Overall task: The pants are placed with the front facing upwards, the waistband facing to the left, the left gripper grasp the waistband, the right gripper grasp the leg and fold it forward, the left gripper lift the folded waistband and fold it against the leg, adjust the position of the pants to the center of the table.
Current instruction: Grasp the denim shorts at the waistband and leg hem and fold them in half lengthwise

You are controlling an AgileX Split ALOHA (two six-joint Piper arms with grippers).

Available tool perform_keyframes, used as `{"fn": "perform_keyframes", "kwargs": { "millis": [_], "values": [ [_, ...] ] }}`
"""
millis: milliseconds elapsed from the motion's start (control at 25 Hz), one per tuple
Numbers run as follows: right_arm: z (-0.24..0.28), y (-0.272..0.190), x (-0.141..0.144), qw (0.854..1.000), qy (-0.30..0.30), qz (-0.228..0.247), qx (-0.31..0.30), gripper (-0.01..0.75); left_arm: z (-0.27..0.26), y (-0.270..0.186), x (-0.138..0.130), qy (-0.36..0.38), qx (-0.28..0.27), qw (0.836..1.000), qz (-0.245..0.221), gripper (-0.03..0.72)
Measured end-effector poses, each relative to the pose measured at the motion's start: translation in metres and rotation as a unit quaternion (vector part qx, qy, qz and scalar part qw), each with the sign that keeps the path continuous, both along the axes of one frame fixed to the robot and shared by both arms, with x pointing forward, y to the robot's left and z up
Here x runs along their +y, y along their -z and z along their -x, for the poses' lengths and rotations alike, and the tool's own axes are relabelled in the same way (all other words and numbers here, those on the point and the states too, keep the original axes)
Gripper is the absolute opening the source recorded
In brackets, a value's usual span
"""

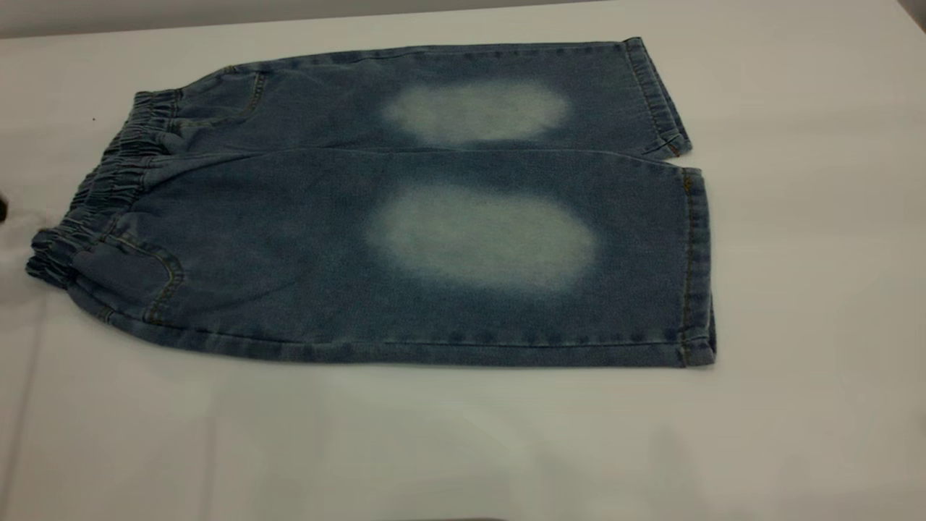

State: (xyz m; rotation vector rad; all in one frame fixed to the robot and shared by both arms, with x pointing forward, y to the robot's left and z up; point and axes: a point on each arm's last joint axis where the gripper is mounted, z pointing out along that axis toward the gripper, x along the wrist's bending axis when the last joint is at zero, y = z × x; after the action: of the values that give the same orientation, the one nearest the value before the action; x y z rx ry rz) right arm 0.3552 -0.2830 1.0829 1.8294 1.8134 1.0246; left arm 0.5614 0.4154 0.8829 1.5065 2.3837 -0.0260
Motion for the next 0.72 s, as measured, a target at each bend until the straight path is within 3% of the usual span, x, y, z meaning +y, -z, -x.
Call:
{"fn": "perform_keyframes", "kwargs": {
  "millis": [280, 720],
  "values": [
    [0.0, 0.0, 0.0, 1.0, 0.0, 0.0, 0.0, 0.477, -0.001, 0.019, 0.001, -0.003, 0.015, 1.0, 0.001, 0.521],
    [0.0, 0.0, 0.0, 1.0, 0.0, 0.0, 0.0, 0.477, -0.016, 0.025, -0.025, 0.038, -0.028, 0.999, 0.018, 0.519]
  ]
}}
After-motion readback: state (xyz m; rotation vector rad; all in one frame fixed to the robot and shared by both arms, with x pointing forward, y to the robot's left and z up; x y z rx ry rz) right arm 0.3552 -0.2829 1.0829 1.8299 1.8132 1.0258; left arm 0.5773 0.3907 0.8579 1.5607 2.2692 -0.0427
